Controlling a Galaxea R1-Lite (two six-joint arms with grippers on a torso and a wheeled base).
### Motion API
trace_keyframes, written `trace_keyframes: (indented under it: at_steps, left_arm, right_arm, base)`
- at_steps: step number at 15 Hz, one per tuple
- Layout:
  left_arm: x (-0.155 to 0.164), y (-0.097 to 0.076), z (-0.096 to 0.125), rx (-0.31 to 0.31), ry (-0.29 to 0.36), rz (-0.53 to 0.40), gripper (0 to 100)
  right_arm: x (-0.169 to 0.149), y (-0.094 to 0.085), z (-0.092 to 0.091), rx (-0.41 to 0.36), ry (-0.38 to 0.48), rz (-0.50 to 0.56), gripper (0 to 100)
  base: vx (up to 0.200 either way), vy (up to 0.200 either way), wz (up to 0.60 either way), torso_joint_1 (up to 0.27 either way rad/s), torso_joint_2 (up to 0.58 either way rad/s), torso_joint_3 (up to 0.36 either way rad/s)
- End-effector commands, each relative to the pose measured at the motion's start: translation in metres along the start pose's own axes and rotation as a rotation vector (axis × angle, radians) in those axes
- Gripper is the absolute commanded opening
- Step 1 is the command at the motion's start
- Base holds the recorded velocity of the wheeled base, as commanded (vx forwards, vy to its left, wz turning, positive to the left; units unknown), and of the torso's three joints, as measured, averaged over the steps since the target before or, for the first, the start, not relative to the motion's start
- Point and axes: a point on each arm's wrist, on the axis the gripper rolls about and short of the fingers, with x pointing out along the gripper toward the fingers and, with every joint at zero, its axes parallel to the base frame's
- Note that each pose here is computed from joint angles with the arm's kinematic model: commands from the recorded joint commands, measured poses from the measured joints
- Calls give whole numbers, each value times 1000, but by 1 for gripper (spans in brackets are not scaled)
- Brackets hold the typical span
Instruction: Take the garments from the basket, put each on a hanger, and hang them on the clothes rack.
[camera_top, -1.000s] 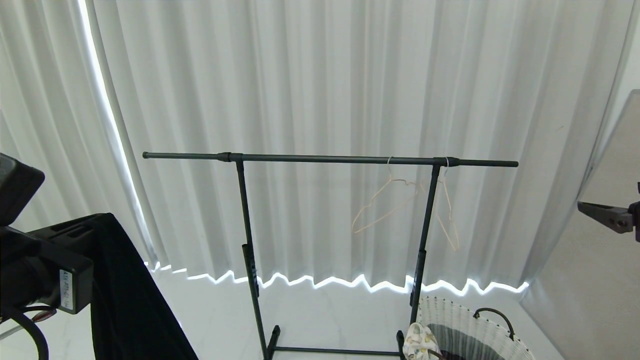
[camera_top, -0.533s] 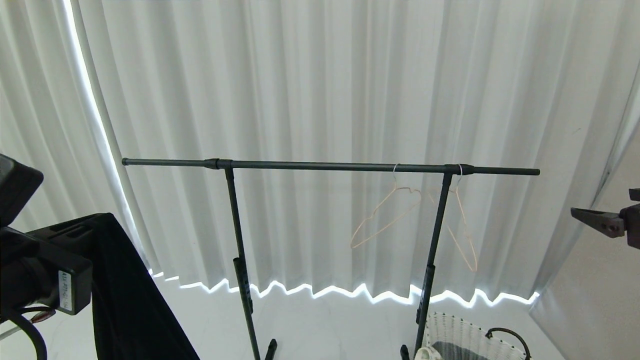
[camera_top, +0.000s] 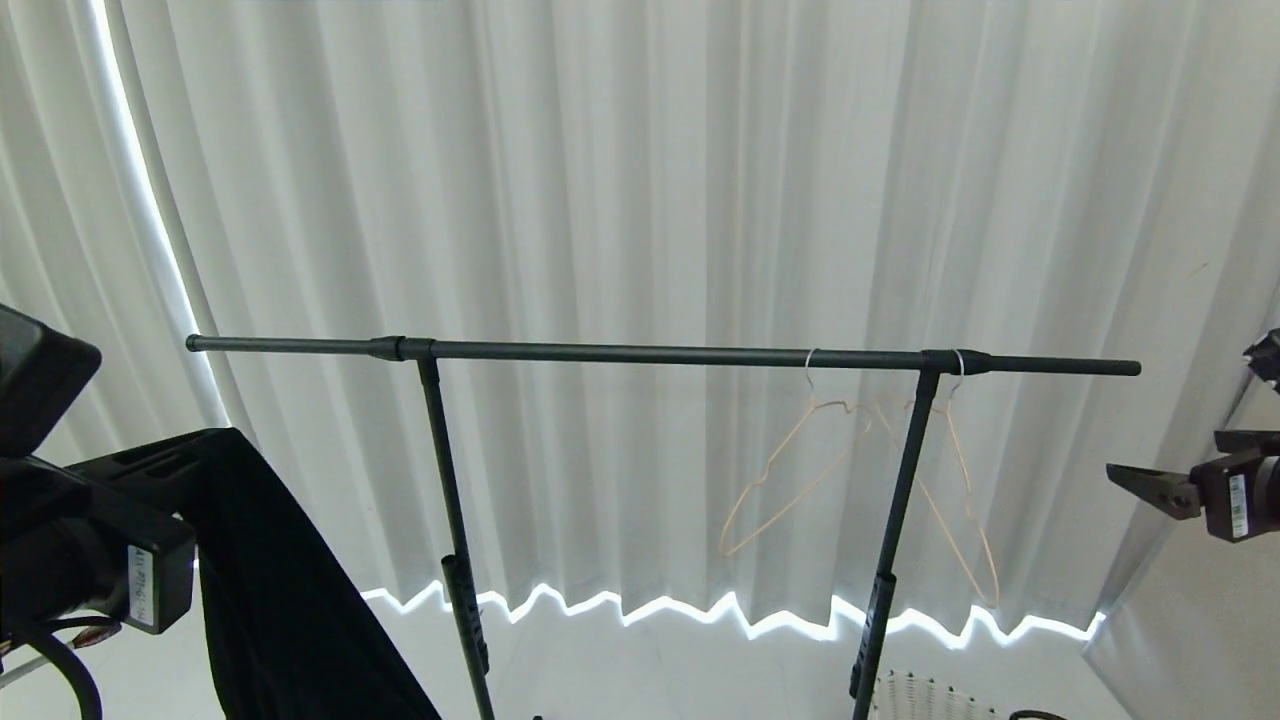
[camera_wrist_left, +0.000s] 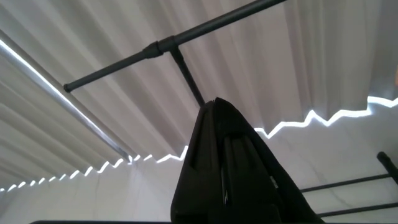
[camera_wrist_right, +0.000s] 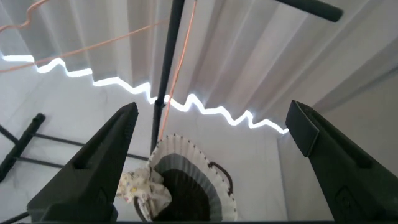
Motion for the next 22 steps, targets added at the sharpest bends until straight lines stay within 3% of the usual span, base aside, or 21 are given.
trace_keyframes:
  at_steps: [1,3,7,9,15,19,22]
  left_arm:
    - [0,-2,2,4,-5,-13,0]
    - [0,-3,2,8,-9,-21,0]
    - [0,-3,2,7,-8,-22,0]
    - [0,-2,4,2,-16,-20,0]
    - [-2,-2,4,-9,-25,-28,0]
    - [-5,0,8,-28,-86,-59,0]
    - [-4,-2,6,-25,-90,-85,0]
  right_arm:
    - [13,2,-19,56,78,17,100]
    - [23,3,-29,94,125,24,100]
    - [49,2,-44,95,135,21,100]
    - [50,6,-60,99,164,32,100]
    - [77,9,-89,107,200,34,100]
    - [87,10,-102,176,235,32,100]
    - [94,13,-120,194,241,30,100]
  base:
    - [200,0,0,7,2,12]
    - [200,0,0,5,0,2]
    - [200,0,0,0,0,5]
    - [200,0,0,2,5,2]
    - [0,0,0,0,0,0]
    - [0,0,0,0,0,0]
    - [0,0,0,0,0,0]
